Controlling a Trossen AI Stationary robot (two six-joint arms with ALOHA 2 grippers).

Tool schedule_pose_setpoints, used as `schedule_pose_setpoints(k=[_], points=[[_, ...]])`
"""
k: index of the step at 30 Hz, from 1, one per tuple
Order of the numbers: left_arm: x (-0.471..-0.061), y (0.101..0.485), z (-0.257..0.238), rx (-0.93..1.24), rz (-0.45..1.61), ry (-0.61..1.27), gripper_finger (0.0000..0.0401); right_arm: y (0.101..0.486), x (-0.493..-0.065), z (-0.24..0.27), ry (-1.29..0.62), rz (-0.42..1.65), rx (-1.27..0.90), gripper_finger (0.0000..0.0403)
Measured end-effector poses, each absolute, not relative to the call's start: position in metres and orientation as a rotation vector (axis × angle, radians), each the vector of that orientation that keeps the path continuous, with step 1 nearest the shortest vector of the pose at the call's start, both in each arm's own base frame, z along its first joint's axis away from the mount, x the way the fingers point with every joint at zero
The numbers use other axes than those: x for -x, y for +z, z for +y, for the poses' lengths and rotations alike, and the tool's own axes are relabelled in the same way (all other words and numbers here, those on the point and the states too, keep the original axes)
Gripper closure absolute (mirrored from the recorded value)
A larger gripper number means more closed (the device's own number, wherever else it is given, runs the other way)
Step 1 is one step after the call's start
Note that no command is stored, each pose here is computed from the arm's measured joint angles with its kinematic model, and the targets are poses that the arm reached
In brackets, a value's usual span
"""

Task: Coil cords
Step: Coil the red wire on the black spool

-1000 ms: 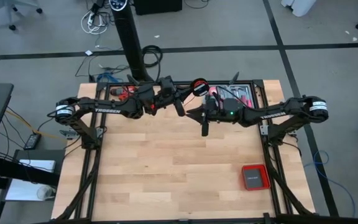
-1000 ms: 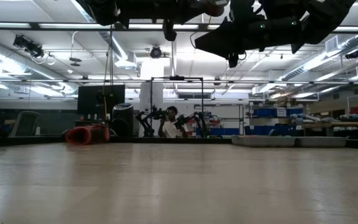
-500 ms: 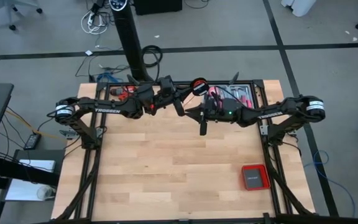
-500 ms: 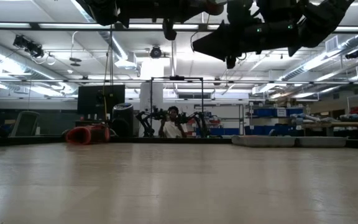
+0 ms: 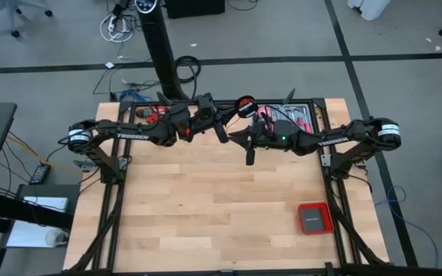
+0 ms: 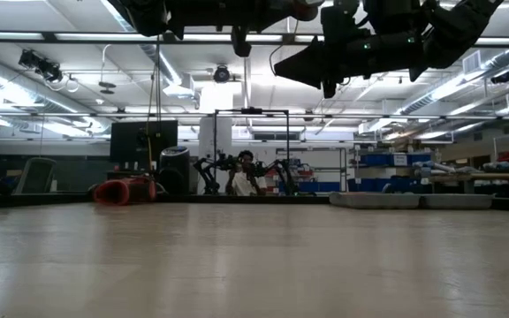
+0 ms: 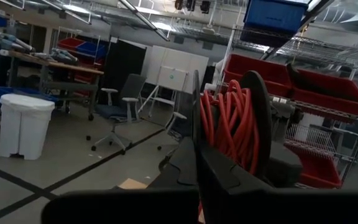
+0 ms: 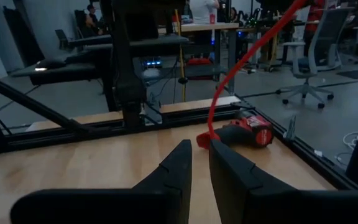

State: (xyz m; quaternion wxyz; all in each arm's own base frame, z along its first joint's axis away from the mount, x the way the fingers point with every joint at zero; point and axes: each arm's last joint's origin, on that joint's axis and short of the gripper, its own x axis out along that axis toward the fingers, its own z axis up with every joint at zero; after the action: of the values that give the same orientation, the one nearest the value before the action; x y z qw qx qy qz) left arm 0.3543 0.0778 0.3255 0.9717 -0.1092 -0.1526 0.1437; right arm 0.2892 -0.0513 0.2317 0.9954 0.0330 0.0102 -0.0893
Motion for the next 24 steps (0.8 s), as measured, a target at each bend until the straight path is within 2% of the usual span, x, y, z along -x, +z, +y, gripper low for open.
schedule_pose_setpoints(k=[11, 24], points=[[-0.3545, 0.3250, 0.0776, 0.220, -0.303, 0.283, 0.0401, 0.2334, -0.2883, -0.0562, -0.195, 0.010, 0.004, 0.0335], [-0.3546, 0.3247, 0.0775, 0.201, -0.296, 0.285, 0.0401, 0.2325, -0.2878, -0.0582, -0.200, 0.025, 0.059, 0.0339]])
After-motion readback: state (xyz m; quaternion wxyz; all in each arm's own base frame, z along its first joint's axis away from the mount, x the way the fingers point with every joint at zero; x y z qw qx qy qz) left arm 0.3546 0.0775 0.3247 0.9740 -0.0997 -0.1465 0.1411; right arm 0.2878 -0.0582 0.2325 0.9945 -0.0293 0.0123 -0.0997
